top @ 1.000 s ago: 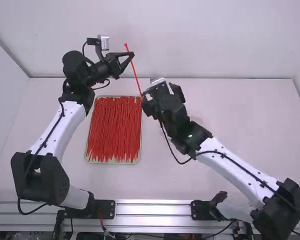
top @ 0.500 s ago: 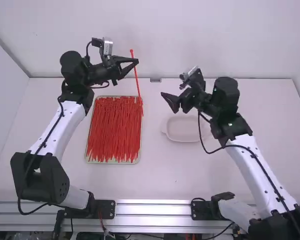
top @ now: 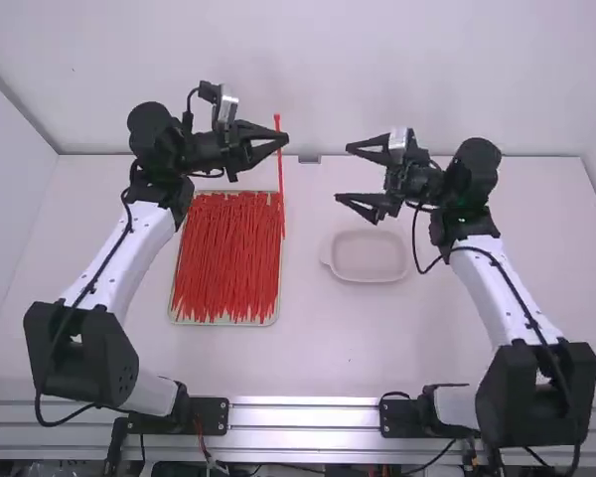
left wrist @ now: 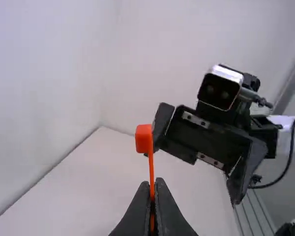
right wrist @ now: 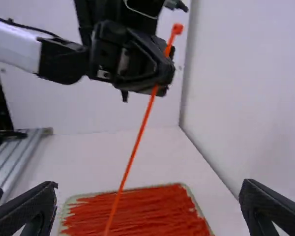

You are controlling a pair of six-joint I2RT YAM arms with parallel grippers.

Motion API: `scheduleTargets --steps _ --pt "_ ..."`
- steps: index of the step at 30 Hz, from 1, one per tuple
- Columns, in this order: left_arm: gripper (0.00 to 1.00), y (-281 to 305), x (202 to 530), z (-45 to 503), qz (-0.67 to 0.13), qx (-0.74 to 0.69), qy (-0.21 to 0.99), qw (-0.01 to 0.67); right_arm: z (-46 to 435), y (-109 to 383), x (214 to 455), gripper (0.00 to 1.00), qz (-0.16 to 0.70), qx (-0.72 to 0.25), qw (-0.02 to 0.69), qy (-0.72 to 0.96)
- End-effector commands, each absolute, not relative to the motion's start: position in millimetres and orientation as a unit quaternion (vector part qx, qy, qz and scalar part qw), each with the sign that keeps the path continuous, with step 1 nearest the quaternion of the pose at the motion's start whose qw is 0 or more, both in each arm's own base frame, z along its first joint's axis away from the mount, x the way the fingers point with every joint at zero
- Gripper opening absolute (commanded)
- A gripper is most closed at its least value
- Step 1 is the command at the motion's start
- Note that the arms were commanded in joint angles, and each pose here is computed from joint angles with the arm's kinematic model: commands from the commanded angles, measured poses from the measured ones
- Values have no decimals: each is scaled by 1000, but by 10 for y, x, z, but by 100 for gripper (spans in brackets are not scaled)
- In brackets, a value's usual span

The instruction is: Fasten the cable tie

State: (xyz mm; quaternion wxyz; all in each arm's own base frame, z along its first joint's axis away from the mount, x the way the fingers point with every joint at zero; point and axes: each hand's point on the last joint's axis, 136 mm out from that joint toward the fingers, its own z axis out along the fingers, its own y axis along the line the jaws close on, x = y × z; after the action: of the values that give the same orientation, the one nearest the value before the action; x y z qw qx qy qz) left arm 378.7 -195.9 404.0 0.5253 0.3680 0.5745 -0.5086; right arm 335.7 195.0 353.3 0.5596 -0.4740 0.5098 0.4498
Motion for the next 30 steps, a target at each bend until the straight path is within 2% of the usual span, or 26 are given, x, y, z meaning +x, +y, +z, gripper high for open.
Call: scheduleTargets --steps 1,11,17,27,30 --pt "2 -1983 3659 4231 -498 396 549 542 3594 2027 3274 99 486 -482 529 502" --pt "2 -1982 3657 4246 -496 398 546 546 3597 2173 3347 99 483 -469 541 504" --pt "2 -1976 3577 4435 -503 402 523 559 3625 2317 3371 99 479 -457 551 507" --pt "2 -2000 3365 4734 -531 400 487 566 3613 2567 3202 100 499 -472 532 494" --pt "2 -1987 3336 4812 -543 388 483 567 3572 2606 3224 98 501 -463 527 506"
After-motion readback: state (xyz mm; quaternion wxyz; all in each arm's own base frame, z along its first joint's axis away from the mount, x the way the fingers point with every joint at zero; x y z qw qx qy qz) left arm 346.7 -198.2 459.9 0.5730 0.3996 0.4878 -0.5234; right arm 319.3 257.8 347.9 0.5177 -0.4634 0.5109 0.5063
